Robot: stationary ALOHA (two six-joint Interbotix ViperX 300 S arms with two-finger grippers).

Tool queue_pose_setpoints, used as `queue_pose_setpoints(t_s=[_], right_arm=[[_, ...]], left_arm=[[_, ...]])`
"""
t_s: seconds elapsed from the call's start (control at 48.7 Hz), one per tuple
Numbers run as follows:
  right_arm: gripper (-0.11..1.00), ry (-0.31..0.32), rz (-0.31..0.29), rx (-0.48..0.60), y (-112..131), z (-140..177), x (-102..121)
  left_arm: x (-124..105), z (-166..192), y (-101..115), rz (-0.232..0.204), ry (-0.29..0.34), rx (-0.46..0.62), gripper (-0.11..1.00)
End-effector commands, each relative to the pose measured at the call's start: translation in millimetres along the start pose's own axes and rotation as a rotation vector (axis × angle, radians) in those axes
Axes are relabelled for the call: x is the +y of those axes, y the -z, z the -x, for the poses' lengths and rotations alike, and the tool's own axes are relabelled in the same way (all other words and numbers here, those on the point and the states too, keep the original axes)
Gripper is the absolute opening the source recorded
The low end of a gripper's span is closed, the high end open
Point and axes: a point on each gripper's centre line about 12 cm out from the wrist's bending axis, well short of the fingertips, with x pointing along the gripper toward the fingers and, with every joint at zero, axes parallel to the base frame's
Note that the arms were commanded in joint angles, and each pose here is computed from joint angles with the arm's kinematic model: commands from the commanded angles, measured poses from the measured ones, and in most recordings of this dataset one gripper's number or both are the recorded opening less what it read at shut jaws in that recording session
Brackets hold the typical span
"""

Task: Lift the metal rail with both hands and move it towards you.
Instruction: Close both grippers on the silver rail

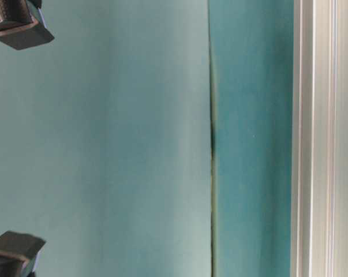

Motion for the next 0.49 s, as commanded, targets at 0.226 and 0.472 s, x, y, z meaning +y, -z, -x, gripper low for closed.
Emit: queue_pose_setpoints(t_s=[0.226,0.472], right_arm=[[1.00,-0.006,0.019,-0.014,1.0,-24.7,6.8],[1.00,-0.008,0.036,-0.004,12.5,-45.5,10.7]], left_arm=[[-2.2,-22.9,1.5,0.024,0.006,-0.026,0.98],[-2.0,-45.0,9.4,0.086,0.013,-0.051,0.98]])
